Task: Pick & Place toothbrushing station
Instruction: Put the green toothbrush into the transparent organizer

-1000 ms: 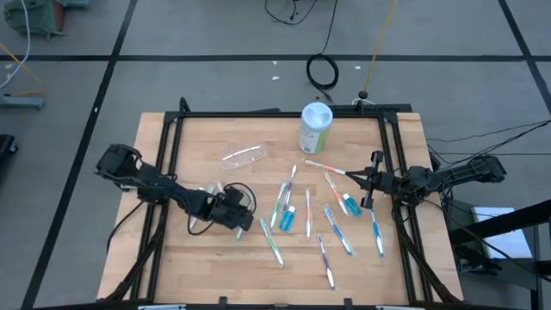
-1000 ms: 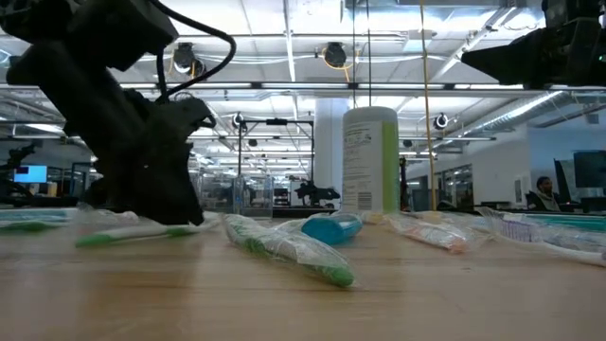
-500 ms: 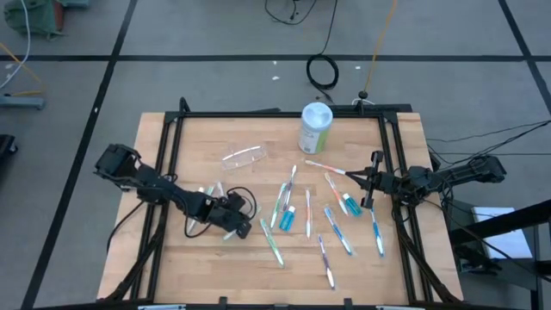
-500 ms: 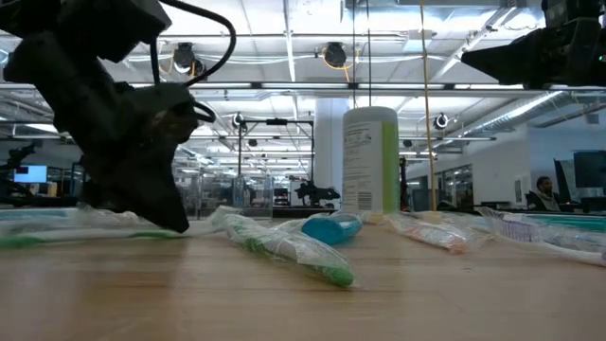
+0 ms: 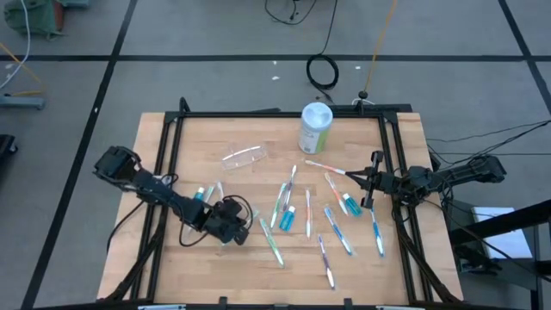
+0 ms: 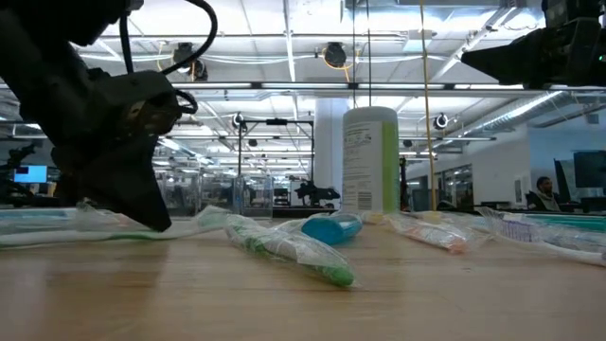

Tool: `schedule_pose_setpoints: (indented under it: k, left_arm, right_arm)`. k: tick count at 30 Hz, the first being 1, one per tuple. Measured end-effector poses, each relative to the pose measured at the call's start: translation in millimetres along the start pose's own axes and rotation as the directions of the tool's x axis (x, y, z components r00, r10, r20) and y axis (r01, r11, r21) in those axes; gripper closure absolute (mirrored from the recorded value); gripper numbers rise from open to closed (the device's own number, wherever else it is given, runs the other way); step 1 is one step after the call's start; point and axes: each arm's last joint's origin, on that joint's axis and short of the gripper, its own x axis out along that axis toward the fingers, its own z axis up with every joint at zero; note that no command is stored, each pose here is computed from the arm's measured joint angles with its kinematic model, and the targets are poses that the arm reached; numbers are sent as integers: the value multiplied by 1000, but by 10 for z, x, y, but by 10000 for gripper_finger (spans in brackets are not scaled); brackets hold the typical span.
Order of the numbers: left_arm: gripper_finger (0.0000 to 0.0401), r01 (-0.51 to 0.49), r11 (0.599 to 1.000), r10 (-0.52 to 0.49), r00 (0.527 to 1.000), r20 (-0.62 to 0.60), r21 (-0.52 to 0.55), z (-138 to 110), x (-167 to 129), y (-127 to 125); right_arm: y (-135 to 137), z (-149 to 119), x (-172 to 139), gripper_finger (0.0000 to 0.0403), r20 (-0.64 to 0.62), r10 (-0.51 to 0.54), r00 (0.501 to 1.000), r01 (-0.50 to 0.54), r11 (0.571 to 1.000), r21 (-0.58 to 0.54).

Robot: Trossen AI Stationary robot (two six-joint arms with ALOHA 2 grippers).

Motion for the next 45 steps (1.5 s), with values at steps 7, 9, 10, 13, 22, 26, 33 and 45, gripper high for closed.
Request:
schedule_pose_setpoints:
  k: [7, 9, 10, 13, 22, 26, 33, 45]
  left_arm:
    - [400, -56, 997, 56, 998, 9, 50, 11, -88, -149]
    - [400, -75, 995, 75, 997, 4, 59, 26, -106, -172]
    - [400, -80, 995, 80, 997, 3, 61, 35, -114, -184]
    - [400, -100, 992, 100, 995, 4, 75, 58, -136, -214]
    - [401, -152, 984, 153, 988, -3, 98, 124, -211, -297]
    - [401, -175, 979, 176, 984, 1, 107, 171, -259, -353]
    - [401, -237, 962, 229, 971, 74, 136, 304, -415, -478]
    - [401, -181, 965, 125, 953, 275, 188, 602, -1084, -535]
  right_arm:
    - [0, 0, 0, 399, 0, 0, 1000, 0, 1000, 0]
    - [0, 0, 0, 399, 0, 0, 1000, 0, 1000, 0]
    - [0, 0, 0, 399, 0, 0, 1000, 0, 1000, 0]
    - [0, 0, 0, 399, 0, 0, 1000, 0, 1000, 0]
    - [0, 0, 0, 399, 0, 0, 1000, 0, 1000, 0]
    - [0, 0, 0, 399, 0, 0, 1000, 0, 1000, 0]
    - [0, 0, 0, 399, 0, 0, 1000, 0, 1000, 0]
    - [0, 0, 0, 399, 0, 0, 1000, 0, 1000, 0]
